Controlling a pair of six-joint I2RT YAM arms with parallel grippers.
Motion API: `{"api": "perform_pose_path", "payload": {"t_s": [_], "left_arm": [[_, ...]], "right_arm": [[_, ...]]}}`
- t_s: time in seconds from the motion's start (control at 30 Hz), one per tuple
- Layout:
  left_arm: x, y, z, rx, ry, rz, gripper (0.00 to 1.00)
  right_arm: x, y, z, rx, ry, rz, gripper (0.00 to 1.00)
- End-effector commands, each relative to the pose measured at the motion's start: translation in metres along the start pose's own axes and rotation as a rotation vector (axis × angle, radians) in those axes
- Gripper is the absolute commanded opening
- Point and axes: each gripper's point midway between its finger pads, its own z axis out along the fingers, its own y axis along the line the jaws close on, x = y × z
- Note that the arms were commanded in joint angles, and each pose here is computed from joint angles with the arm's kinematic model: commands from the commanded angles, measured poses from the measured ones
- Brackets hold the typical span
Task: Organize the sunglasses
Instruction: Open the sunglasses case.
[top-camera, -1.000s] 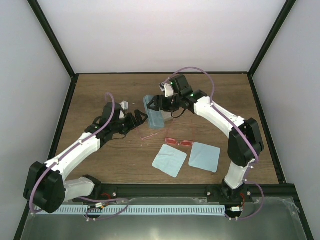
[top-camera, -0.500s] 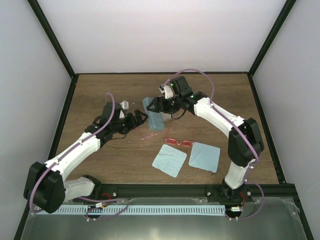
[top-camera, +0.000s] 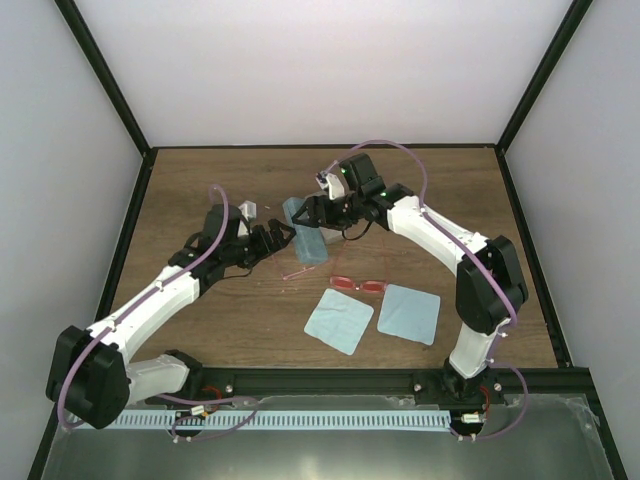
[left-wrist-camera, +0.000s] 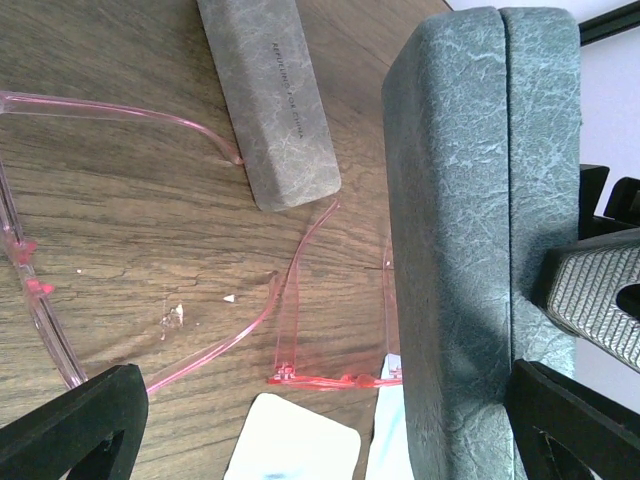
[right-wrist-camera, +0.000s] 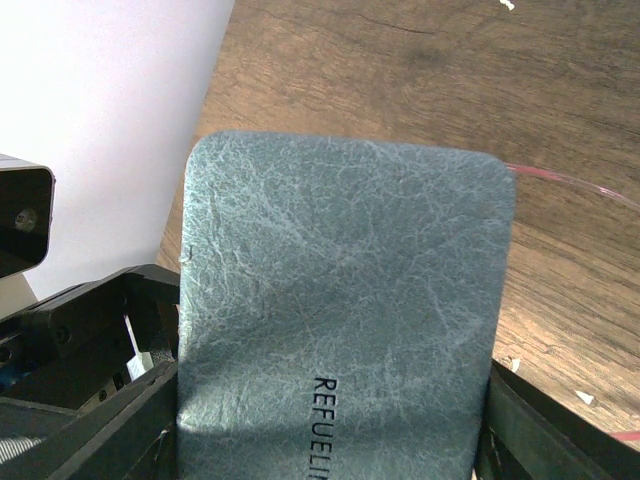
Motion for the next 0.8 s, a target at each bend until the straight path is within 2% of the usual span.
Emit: {"api": "perform_pose_path", "payload": {"t_s": [0.0,0.5,0.77], "left_arm": [[0.000,0.007,0.007,-0.020,-0.005,0.013,1.00],[0.013,0.051,0.016,-0.173,0.016,-0.011,1.00],[0.011,0.051,0.016,-0.182,0.010,-0.004,1.00]], "right_arm": [[-0.005,0.045,-0.020,-0.131,-0.023,-0.078,0.61],[-0.012,0.073,-0.043,-0.261,-0.037,-0.122,0.61],[-0.009,0.075,-0.044,-0.276,-0.029,-0.139,0.62]]}}
